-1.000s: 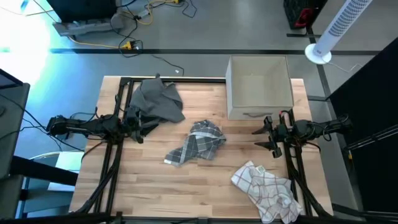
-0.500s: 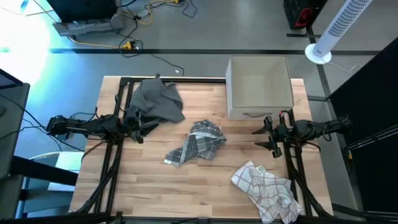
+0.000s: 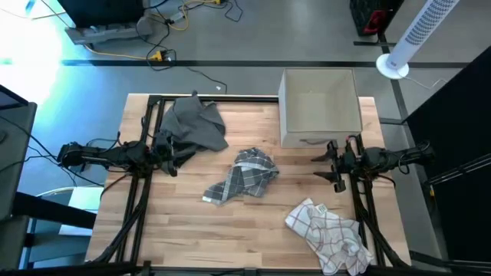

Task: Fold towel
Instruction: Fold the gray checkered towel

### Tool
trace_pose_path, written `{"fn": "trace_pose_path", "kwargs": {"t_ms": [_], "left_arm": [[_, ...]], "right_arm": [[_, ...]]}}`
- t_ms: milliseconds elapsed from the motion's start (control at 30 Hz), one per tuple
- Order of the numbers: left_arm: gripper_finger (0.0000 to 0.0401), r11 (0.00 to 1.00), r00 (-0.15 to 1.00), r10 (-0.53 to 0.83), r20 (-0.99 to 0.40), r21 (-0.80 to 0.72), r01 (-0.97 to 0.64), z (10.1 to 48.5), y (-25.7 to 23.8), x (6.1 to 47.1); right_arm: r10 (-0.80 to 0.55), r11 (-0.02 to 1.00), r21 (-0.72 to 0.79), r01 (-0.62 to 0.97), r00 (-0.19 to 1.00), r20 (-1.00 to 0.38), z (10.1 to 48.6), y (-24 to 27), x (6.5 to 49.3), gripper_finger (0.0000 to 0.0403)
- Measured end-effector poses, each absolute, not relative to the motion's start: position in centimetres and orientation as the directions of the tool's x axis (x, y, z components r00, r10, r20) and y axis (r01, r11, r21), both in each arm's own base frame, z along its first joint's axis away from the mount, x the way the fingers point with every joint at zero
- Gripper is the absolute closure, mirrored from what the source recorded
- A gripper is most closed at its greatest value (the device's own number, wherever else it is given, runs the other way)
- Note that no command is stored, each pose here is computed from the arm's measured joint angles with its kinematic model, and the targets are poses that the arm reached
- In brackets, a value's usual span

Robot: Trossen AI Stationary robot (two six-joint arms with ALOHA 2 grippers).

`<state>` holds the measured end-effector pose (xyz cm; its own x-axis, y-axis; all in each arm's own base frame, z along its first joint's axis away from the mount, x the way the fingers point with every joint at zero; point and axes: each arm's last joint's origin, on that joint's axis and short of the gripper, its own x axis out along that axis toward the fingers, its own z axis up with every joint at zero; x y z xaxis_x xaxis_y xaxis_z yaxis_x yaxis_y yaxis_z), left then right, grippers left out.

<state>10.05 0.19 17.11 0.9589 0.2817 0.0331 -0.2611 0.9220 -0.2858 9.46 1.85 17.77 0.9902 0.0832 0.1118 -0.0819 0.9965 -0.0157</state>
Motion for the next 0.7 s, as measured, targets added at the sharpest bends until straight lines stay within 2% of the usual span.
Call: {"fn": "trace_pose_path", "kwargs": {"t_ms": [100,233,367,533,700], "left_arm": [[0.0195,0.942,0.959,0.256,0.123,-0.256,-0.219,18.8,0.1,9.8],[0.0195,0.991,0.964,0.124,0.236,-0.073,-0.11,22.8,-0.2,9.1],[0.0195,0.981,0.942,0.174,0.287,0.037,-0.192,27.7,0.0,8.1],[0.0195,0.923,0.906,0.339,0.252,0.099,-0.373,33.5,0.5,7.8],[0.0195,0.884,0.894,0.388,0.225,0.183,-0.43,38.5,0.5,9.7]], "right_arm": [[0.05,0.998,0.034,-0.058,0.98,0.193,19.6,1.7,9.1,0.0199],[-0.06,0.994,0.105,0.033,0.961,0.27,24.0,1.0,7.7,0.0199],[-0.182,0.982,0.1,0.16,0.941,0.285,29.6,0.3,6.1,0.0199],[-0.248,0.963,-0.044,0.267,0.936,0.248,36.9,0.1,6.3,0.0199],[-0.268,0.927,-0.23,0.297,0.952,0.149,42.7,0.9,9.7,0.0199]]}}
